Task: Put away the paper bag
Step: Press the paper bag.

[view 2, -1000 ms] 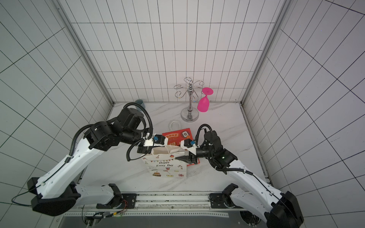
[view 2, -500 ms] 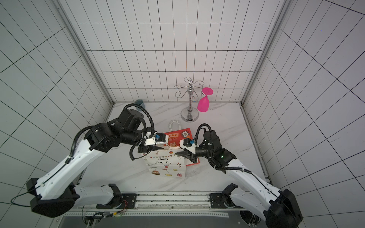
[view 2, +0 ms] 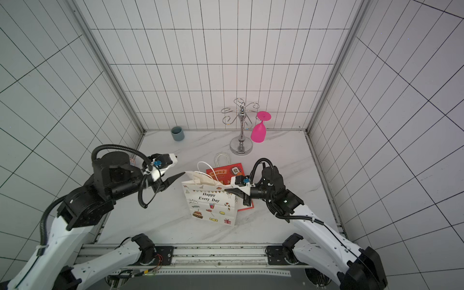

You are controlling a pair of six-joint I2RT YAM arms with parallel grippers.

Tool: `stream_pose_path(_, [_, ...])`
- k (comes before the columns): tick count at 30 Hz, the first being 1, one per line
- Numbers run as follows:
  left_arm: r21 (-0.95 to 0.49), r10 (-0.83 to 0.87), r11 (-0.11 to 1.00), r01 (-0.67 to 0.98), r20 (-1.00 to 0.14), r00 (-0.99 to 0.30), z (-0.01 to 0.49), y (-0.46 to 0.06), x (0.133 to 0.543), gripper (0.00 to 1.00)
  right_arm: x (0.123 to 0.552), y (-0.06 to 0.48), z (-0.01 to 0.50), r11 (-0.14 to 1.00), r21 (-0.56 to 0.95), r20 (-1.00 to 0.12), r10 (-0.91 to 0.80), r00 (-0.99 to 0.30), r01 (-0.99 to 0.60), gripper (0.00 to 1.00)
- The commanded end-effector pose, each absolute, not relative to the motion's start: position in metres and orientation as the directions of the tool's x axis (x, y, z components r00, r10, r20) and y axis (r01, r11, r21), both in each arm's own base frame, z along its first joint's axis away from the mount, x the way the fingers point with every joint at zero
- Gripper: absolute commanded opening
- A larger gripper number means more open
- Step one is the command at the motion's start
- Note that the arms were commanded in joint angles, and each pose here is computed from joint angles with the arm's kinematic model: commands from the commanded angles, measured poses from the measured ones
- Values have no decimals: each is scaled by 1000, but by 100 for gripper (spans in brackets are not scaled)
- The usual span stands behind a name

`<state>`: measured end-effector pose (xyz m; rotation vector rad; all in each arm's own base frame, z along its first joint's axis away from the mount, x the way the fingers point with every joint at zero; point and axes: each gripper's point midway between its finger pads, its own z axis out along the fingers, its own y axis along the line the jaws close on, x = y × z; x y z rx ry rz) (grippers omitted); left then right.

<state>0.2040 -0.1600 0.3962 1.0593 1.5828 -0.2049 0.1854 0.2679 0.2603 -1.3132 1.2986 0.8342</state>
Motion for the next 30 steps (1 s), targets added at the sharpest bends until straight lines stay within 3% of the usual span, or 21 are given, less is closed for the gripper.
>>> stream_pose_path(1, [332, 428, 678, 656, -904, 15, 393, -141, 213, 65, 190, 258, 286, 186, -262, -954, -202, 224, -947, 0])
stream_pose_path(6, [279, 414, 649, 708, -910, -20, 352, -148, 215, 66, 193, 243, 294, 210, -261, -953, -213, 216, -942, 0])
stream_pose_path(9, [234, 390, 536, 811, -921, 8, 333, -169, 202, 70, 189, 231, 301, 226, -259, -954, -210, 213, -939, 0])
stream_pose_path(11, [223, 360, 441, 870, -931, 56, 323, -183, 189, 97, 180, 226, 307, 216, -262, -954, -208, 218, -941, 0])
stream_pose_path(17, [253, 231, 333, 908, -956, 182, 331, -203, 179, 98, 147, 221, 316, 115, -232, -955, -215, 204, -966, 0])
stream_pose_path(22, [224, 190, 226, 948, -965, 182, 329, -216, 173, 98, 126, 223, 324, 17, -197, -967, -167, 192, -980, 0])
stream_pose_path(27, [149, 91, -25, 989, -984, 151, 329, -229, 139, 98, 122, 226, 327, -23, -199, -969, -146, 200, -980, 0])
stream_pose_path(30, [117, 61, -102, 988, -991, 123, 327, -233, 132, 98, 126, 226, 330, -7, -231, -963, -140, 230, -973, 0])
